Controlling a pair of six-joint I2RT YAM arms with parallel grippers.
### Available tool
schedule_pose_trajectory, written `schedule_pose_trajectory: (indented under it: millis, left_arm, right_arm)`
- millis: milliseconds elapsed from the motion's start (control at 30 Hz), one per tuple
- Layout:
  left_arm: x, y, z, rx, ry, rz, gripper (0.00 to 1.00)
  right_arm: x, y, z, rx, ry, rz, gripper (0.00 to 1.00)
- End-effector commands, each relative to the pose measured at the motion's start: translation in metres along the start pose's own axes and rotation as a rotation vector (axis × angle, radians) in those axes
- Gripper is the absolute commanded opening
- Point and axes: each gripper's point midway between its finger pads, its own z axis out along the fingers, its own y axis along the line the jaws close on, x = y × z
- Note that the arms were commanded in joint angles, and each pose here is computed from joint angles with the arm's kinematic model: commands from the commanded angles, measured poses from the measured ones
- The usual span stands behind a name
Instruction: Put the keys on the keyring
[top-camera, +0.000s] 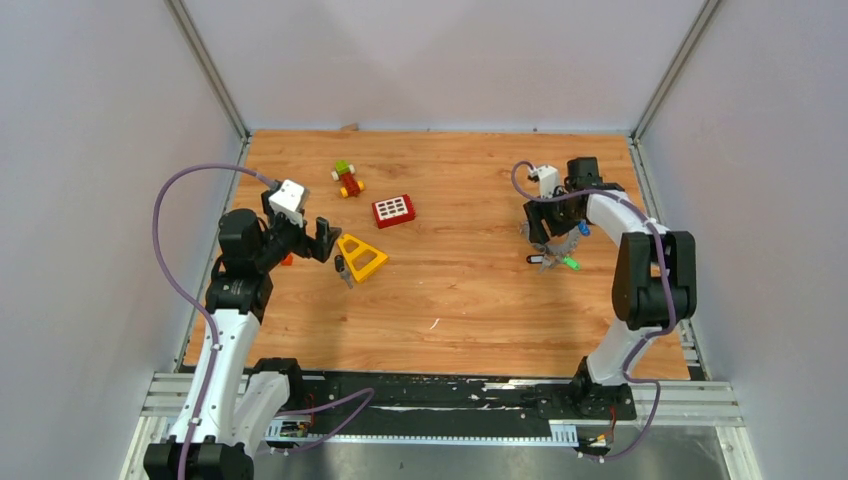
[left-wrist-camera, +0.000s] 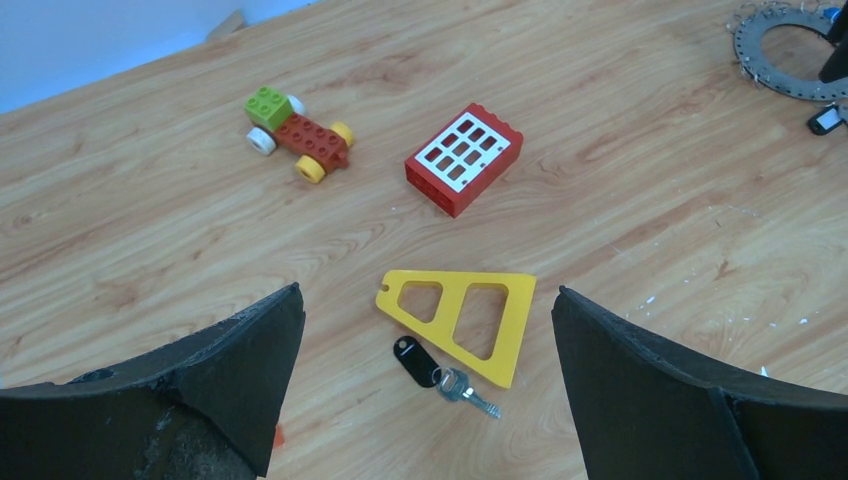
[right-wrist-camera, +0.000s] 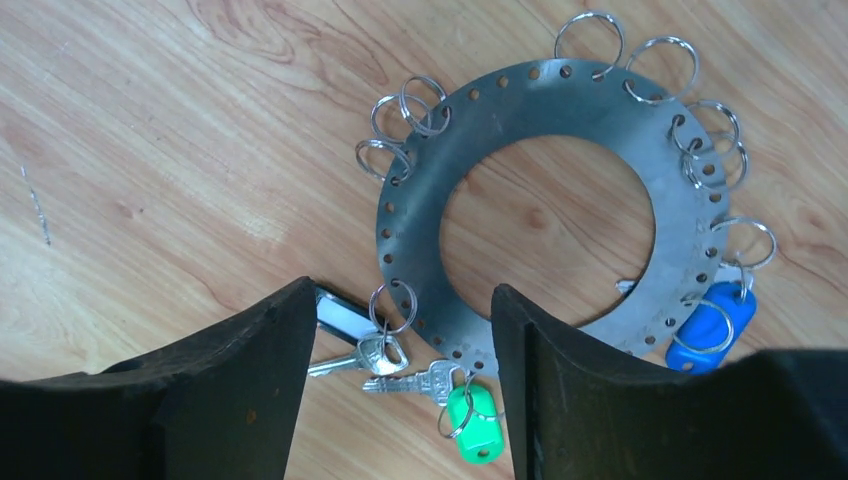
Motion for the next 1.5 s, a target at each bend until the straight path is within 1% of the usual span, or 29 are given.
schedule_pose_trajectory:
  millis: [0,233,333,633,733,1033,1267,1333,1433,1467]
  left_arm:
    - [-0.011,-0.004,0.000,0.028,-0.035,0.036,1.00]
    - [-0.011,-0.004,0.000,0.029,-0.041,0.042,1.00]
    - [-0.011,-0.005,0.000,0.032,-0.042,0.044,1.00]
    - [-0.011,-0.006,0.000,0.042,-0.046,0.046,1.00]
    - [-0.011,-0.007,-0.001,0.041,-0.049,0.047,1.00]
    - [-0.011,-0.008,0.000,0.048,-0.052,0.050,1.00]
    - [-0.012,-0.008,-0.001,0.049,-0.057,0.053,1.00]
    - [-0.012,-0.009,-0.001,0.050,-0.057,0.053,1.00]
    - [-0.012,-0.009,-0.001,0.052,-0.056,0.052,1.00]
    - [-0.012,-0.009,-0.001,0.053,-0.056,0.052,1.00]
  right_arm:
    - [-0.033,-0.007,0.001,-0.020,-0.038,-0.073,0.63]
    - [-0.056,-0.040,0.014,0.056,-0.016,-0.103,0.55]
    - [-0.058,-0.049,0.021,0.067,0.006,-0.113,0.49]
    - [-0.058,-0.063,0.047,0.069,0.055,-0.129,0.41]
    - [-0.056,-0.060,0.050,0.051,0.069,-0.125,0.38]
    - [-0.056,-0.026,0.026,-0.006,0.013,-0.148,0.39]
    - [-0.040,-0.004,0.023,-0.058,0.042,-0.170,0.39]
    - [-0.036,-0.001,0.025,-0.070,0.049,-0.172,0.41]
    - [-0.032,0.002,0.031,-0.085,0.062,-0.177,0.47]
    - [-0.031,0.002,0.033,-0.089,0.067,-0.177,0.48]
